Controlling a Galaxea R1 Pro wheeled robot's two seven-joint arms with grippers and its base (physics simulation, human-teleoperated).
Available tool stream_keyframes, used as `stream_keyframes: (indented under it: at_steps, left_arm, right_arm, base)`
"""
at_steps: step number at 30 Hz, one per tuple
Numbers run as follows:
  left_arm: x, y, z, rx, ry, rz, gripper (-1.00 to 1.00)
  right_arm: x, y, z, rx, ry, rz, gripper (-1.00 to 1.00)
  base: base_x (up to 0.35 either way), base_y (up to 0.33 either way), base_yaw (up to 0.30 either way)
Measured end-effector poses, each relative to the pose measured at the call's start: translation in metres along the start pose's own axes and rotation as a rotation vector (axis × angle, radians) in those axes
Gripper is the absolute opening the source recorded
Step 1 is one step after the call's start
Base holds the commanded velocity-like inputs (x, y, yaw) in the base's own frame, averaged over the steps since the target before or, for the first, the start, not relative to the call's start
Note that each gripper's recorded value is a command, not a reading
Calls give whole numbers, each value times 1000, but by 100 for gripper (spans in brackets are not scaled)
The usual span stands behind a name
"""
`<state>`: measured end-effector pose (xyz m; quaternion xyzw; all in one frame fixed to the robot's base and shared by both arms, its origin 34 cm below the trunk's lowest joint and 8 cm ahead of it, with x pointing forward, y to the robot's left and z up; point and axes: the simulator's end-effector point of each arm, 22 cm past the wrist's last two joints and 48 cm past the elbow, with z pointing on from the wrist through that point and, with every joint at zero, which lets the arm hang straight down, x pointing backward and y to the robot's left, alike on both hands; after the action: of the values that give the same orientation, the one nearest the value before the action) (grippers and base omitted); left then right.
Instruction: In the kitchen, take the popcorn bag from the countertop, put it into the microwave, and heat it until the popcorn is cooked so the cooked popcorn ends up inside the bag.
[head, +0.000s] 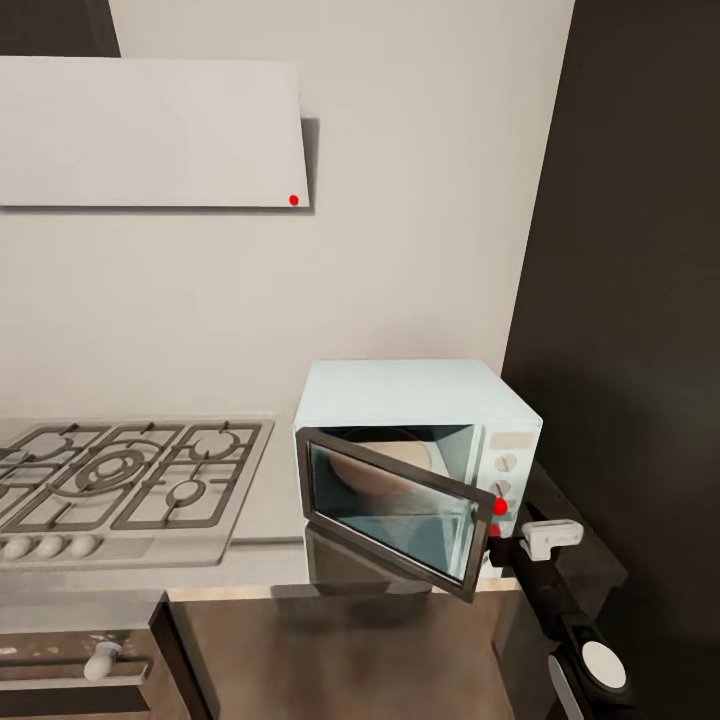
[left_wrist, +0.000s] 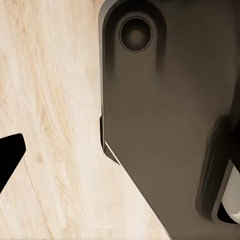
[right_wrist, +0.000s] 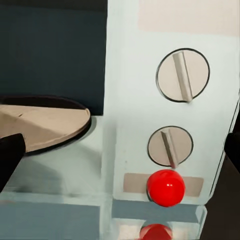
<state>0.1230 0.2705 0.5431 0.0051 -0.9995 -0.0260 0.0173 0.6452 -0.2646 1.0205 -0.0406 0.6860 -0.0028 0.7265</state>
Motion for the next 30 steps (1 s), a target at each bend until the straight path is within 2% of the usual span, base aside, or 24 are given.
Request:
stream_keyframes:
  at_steps: [4, 8, 13, 15, 19, 22, 28, 30]
  left_arm:
    - [0, 0, 0, 0, 0, 0, 100]
    - [0, 0, 0, 0, 0, 0, 100]
    - [0, 0, 0, 0, 0, 0, 100]
    - [0, 0, 0, 0, 0, 0, 100]
    - [0, 0, 0, 0, 0, 0, 100]
    - [0, 0, 0, 0, 0, 0, 100]
    - [0, 0, 0, 0, 0, 0, 100]
    - [0, 0, 0, 0, 0, 0, 100]
  right_arm:
    - [1, -3, -1, -35, 1, -2, 100]
    - [1, -25, -6, -60, 2, -4, 100]
    - [1, -27, -9, -88, 3, -5, 100]
    - [1, -24, -9, -100, 3, -5, 100]
    - [2, 4, -10, -196, 6, -7, 100]
    - [2, 15, -11, -232, 8, -8, 100]
    - [3, 19, -12, -244, 10, -11, 100]
    - [5, 19, -12, -246, 16, -26, 100]
  base:
    - [0, 0, 0]
    - [0, 0, 0]
    - [0, 0, 0]
    - [0, 0, 0]
    - [0, 0, 0]
    - [0, 0, 0]
    - [0, 0, 0]
    - [0, 0, 0]
